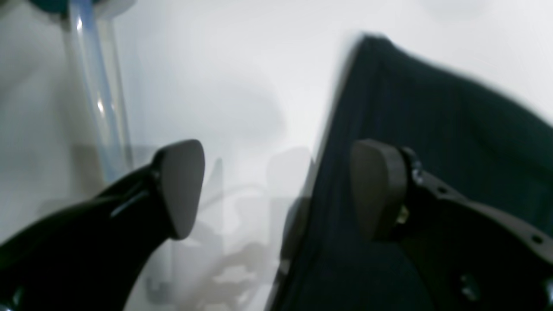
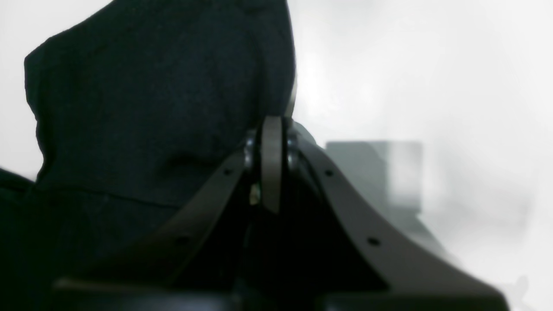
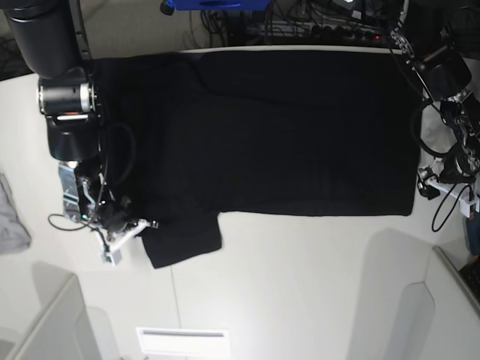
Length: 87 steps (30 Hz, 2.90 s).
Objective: Fold the T-shirt properly
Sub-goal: 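Move the left gripper to the shirt's side edge and grasp it, then lift both side edges and fold them toward the hem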
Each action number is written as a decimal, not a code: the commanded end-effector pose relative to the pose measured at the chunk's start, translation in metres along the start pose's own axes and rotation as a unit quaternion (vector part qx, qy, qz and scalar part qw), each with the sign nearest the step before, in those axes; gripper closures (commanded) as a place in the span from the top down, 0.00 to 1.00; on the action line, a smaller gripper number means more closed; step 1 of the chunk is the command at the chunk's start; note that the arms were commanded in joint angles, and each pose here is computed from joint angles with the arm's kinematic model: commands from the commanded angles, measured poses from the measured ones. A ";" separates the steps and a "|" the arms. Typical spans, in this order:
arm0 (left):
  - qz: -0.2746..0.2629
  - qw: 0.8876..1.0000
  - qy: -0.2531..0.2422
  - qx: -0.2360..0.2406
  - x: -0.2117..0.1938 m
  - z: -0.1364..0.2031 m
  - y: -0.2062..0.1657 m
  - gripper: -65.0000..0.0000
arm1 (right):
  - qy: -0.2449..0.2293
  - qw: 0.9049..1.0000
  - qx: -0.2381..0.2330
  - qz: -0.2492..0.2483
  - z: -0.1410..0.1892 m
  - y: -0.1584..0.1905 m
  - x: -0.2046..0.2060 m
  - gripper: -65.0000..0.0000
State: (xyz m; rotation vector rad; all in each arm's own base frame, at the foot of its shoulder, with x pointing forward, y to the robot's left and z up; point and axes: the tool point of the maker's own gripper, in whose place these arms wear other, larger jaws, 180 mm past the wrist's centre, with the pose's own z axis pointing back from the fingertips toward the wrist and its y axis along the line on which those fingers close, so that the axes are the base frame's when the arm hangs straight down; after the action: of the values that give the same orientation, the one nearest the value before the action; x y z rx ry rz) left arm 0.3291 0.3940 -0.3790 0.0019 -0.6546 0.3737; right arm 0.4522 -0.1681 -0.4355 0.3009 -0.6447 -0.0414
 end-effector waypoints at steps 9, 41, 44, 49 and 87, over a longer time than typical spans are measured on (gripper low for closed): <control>-0.033 0.998 -0.031 -0.036 0.025 -0.040 -0.040 0.78 | -0.027 1.000 -0.002 0.005 0.008 -0.002 0.029 0.00; -0.043 0.998 -0.019 -0.052 -0.001 -0.064 -0.060 0.00 | -0.025 1.000 -0.004 0.005 0.008 -0.005 0.026 0.00; -0.046 0.997 -0.022 -0.054 0.002 -0.062 -0.061 0.00 | -0.029 1.000 -0.003 0.007 0.009 -0.003 0.029 0.00; -0.070 0.995 -0.051 -0.055 0.011 -0.048 -0.064 0.00 | -0.064 0.998 0.008 0.019 0.020 0.005 0.036 0.00; -0.148 0.981 -0.123 -0.022 0.014 0.063 -0.057 0.00 | -0.155 0.987 -0.006 0.030 0.076 0.019 0.018 0.00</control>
State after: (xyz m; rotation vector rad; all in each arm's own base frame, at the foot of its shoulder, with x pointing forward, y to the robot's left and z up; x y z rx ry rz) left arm 0.3113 0.3365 -0.3323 0.0955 -0.8341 0.0894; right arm 0.4081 -0.1614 -0.3815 0.2825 -0.8975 -0.0293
